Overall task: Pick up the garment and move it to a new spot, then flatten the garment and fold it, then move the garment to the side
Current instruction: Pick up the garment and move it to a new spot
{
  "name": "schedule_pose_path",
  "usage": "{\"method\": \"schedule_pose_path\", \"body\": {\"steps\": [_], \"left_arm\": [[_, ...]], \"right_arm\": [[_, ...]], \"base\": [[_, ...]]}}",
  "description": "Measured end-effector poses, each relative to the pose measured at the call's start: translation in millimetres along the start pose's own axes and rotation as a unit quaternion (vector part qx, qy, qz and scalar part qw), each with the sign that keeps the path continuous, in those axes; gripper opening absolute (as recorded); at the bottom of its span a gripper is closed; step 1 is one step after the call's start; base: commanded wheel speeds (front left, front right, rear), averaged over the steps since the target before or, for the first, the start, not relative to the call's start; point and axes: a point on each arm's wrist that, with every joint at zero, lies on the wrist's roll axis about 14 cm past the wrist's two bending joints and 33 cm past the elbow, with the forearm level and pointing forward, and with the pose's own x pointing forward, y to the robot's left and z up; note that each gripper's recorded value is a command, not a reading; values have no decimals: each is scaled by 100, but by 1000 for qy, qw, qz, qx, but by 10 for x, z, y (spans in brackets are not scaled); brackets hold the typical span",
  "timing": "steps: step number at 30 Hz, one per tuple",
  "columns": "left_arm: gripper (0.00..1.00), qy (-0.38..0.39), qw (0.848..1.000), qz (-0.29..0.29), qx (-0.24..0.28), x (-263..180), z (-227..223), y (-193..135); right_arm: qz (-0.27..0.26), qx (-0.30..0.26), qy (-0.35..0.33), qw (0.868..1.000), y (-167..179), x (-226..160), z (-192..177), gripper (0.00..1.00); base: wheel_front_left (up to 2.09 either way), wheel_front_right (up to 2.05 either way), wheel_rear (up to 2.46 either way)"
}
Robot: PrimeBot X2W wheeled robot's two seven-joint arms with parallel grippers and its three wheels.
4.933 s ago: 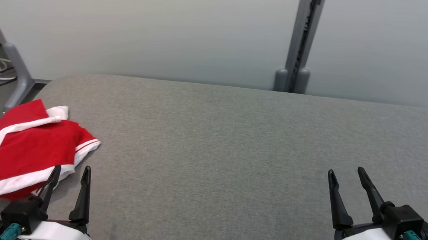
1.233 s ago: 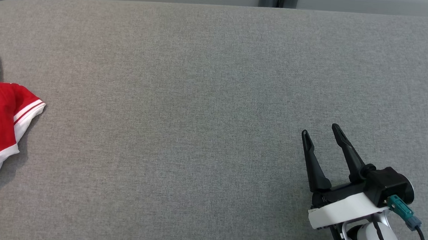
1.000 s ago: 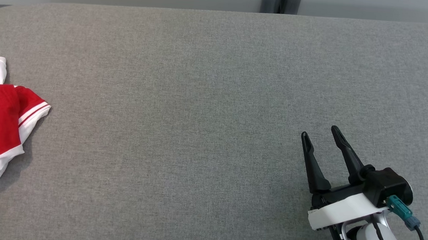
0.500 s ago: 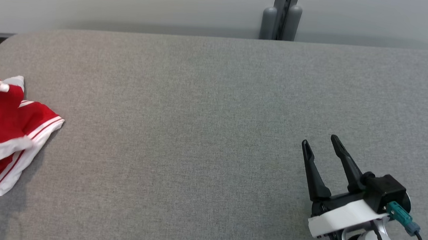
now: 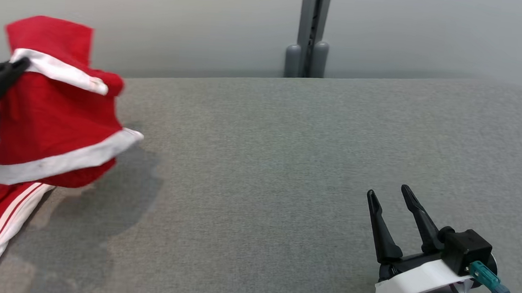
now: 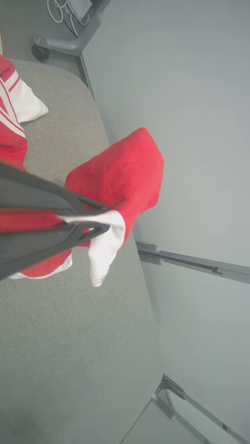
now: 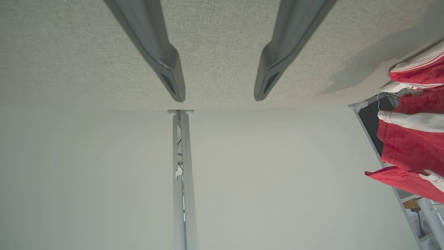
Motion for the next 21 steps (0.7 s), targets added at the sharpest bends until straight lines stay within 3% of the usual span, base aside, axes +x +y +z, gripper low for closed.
{"method": "schedule_pose_path", "body": {"steps": [4,10,21], "left_arm": [[0,0,998,-60,12,190,27,-480],[0,37,989,-140,-2,456,-345,-1157],[0,36,966,-235,-101,824,-688,-2070]], "right_arm": [[-20,-1,-6,1000,-115,-101,49,100],[-50,-4,-7,999,-279,-261,68,100],[-89,-6,0,996,-487,-426,46,100]], "base": [[0,0,0],[0,0,0],[0,0,0]]}}
